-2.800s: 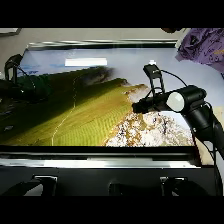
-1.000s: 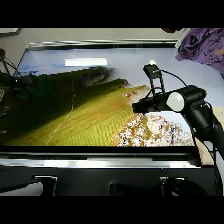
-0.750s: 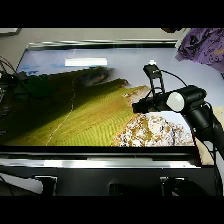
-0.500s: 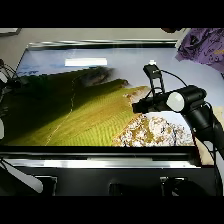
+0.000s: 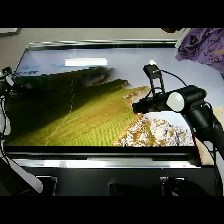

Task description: Fold the clothes and pants, and hang the long-sleeved shirts on hangers.

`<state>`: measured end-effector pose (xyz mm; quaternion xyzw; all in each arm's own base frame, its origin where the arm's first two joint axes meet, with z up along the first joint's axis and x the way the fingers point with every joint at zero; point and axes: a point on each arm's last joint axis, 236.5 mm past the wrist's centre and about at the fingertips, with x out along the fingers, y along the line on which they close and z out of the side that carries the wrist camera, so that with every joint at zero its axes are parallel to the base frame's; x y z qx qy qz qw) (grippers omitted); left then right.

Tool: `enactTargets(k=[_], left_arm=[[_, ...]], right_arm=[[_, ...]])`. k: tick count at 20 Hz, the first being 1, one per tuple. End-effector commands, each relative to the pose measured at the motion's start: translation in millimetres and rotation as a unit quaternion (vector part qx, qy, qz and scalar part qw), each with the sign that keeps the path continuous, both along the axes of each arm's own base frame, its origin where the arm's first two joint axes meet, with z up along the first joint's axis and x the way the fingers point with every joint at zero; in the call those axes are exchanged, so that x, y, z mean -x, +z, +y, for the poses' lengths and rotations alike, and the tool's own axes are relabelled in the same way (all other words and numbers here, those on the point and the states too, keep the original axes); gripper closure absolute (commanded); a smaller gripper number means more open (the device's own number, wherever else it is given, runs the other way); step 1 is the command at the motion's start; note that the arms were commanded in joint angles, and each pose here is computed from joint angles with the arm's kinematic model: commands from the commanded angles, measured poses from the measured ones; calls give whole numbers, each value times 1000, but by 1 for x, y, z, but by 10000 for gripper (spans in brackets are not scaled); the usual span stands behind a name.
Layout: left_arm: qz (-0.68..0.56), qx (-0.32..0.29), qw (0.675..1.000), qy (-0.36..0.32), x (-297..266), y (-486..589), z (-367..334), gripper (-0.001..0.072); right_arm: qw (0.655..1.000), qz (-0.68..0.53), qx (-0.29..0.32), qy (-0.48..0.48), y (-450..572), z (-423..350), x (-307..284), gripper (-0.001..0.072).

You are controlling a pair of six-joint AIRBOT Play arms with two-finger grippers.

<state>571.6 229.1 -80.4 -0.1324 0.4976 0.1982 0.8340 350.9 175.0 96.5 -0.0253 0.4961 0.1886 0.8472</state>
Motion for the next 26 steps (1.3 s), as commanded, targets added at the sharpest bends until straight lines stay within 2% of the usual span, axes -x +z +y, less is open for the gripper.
enactTargets(k=[1,7,11,17,22,23,24,25,26], left_arm=[[2,33,999,-26,3,32,-37,695],[-8,111,982,-152,28,132,-193,697],[6,145,970,-197,101,171,-299,696],[10,234,945,-226,226,150,-439,695],[53,256,924,-280,296,84,-534,685],[56,257,922,-285,300,76,-545,615],[60,262,921,-283,302,71,-551,408],[61,267,922,-273,300,70,-551,160],[59,271,924,-264,295,74,-545,3]], right_arm=[[1000,-1,0,1,1,0,0,684],[1000,-1,0,1,1,0,0,684],[1000,-1,0,1,1,0,0,684],[1000,-1,0,1,1,0,0,684],[1000,-12,-6,-1,4,2,-5,684],[1000,-17,-8,-2,5,3,-7,684],[1000,-20,-9,-2,6,3,-8,684],[1000,-21,-10,-2,6,4,-8,684],[1000,-24,-13,-2,7,5,-9,684]])
